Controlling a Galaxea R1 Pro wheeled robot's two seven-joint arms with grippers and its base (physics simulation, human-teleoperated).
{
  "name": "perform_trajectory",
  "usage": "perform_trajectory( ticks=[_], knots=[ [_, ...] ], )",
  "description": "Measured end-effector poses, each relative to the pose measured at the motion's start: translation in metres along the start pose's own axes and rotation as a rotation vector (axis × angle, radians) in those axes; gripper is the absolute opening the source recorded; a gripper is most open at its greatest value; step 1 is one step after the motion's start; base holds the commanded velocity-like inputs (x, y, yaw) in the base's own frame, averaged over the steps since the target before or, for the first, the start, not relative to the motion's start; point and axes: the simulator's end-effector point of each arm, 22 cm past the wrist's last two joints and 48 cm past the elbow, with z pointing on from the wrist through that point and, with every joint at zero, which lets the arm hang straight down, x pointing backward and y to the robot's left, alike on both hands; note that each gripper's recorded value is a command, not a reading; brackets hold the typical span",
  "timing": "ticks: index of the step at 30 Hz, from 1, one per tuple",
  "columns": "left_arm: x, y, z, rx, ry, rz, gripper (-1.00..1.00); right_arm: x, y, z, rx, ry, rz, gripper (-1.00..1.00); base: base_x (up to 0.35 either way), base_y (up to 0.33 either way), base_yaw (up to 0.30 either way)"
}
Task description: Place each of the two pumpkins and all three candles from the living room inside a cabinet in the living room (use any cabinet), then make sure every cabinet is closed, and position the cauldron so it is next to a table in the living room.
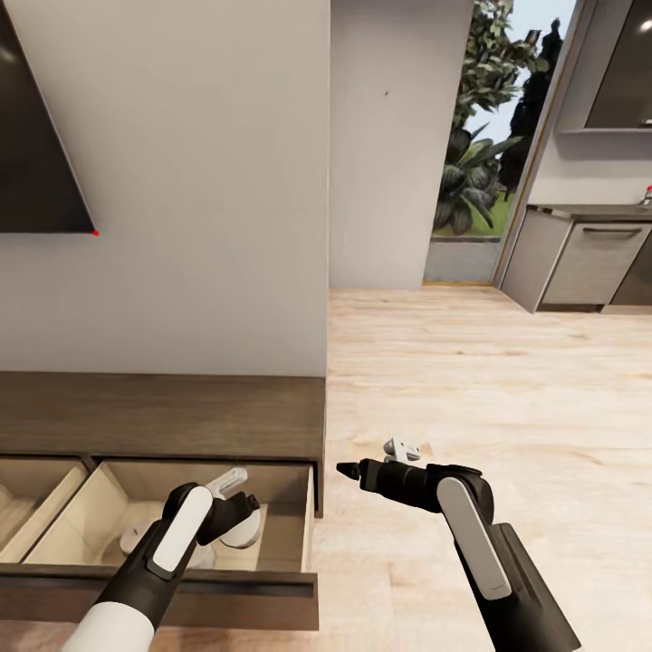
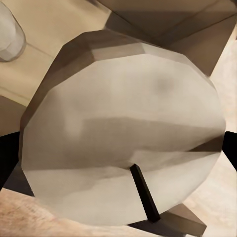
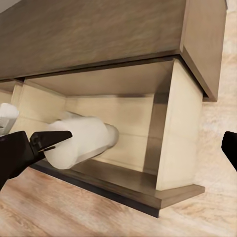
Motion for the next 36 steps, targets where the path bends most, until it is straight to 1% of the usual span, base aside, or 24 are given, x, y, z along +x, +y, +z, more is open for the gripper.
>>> perform_trajectory(
  ticks=[20,28,31,36],
  knots=[
    [0.02,0.014,0.036,0.003,0.0,0.0,-1.0,0.03,-0.023,0.022,-0.001,0.0,-0.001,1.0,0.0,0.0,0.0],
    [0.018,0.012,0.035,0.007,-0.005,0.0,-1.0,0.03,-0.023,0.022,-0.002,0.0,0.0,1.0,0.0,0.0,0.0],
    [0.021,0.015,0.04,0.007,-0.005,0.0,-1.0,0.034,-0.026,0.025,-0.002,0.0,-0.001,1.0,0.0,0.0,0.0],
    [0.02,0.014,0.039,0.009,-0.008,0.0,-1.0,0.034,-0.026,0.025,-0.002,-0.001,0.0,1.0,0.0,0.0,0.0]
  ],
)
